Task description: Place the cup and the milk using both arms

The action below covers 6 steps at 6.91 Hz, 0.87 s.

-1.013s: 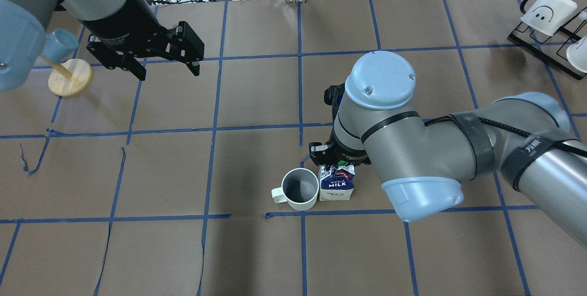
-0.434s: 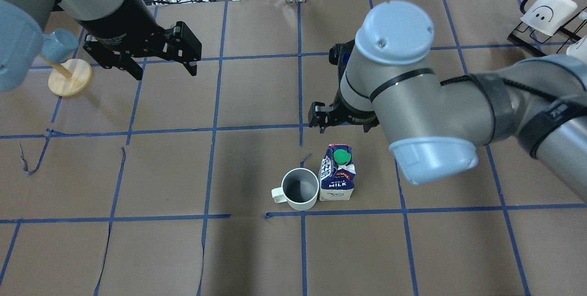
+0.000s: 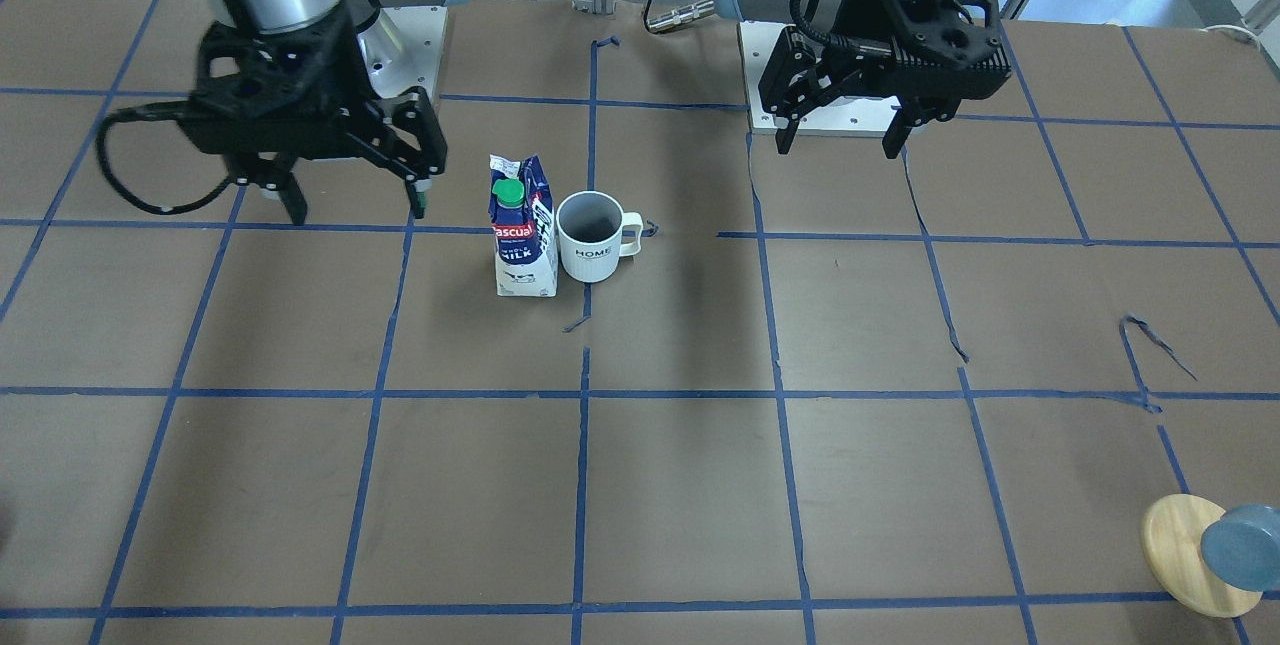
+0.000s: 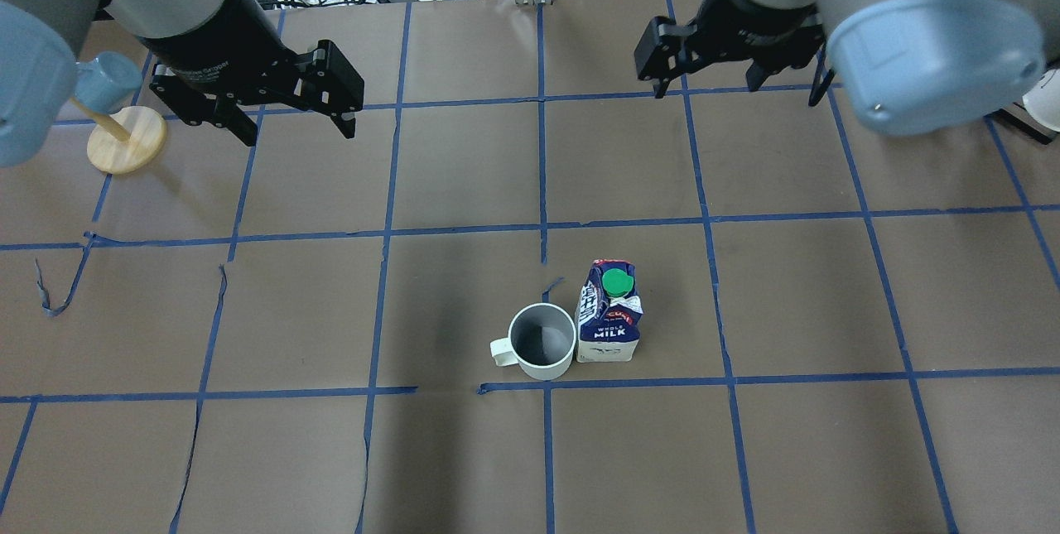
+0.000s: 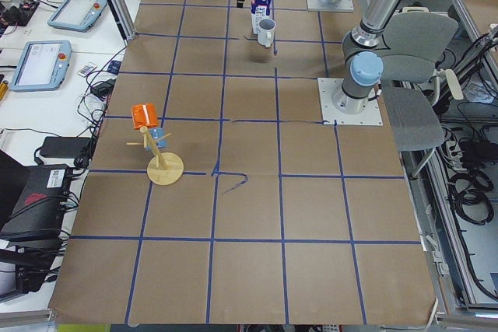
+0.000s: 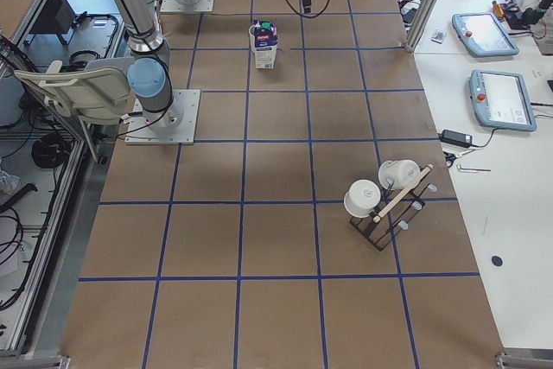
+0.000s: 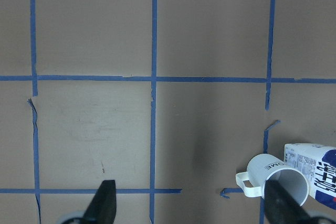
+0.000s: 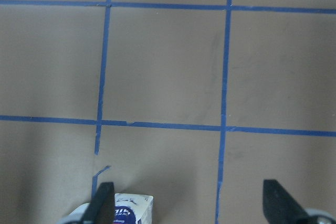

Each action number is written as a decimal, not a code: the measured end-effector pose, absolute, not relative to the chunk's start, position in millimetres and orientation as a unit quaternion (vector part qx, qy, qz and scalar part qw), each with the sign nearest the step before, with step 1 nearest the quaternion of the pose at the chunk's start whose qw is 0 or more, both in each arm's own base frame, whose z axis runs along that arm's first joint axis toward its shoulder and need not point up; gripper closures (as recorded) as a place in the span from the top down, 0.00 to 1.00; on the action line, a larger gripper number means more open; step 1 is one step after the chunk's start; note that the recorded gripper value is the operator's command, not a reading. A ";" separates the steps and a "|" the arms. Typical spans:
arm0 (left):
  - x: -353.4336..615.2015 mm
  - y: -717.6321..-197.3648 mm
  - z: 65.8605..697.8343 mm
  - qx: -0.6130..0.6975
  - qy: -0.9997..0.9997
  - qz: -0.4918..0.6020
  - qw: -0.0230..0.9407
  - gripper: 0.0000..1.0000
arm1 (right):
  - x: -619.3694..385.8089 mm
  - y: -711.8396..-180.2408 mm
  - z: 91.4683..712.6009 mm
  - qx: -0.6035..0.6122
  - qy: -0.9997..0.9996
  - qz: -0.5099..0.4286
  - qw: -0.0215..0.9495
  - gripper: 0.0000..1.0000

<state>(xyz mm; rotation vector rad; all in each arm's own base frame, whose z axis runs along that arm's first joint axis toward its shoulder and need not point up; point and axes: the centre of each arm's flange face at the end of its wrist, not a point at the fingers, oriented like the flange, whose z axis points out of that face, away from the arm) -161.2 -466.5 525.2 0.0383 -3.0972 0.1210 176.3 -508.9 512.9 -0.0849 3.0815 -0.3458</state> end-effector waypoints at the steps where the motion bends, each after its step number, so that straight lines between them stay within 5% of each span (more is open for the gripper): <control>1: -161.0 -466.5 525.5 0.013 -0.999 0.040 0.021 1.00 | 152.2 -519.4 524.4 -0.023 0.993 -0.117 0.017 1.00; 6: -161.0 -466.0 526.3 0.013 -0.999 0.041 0.021 1.00 | 140.0 -519.9 519.7 -0.022 0.994 -0.102 0.015 1.00</control>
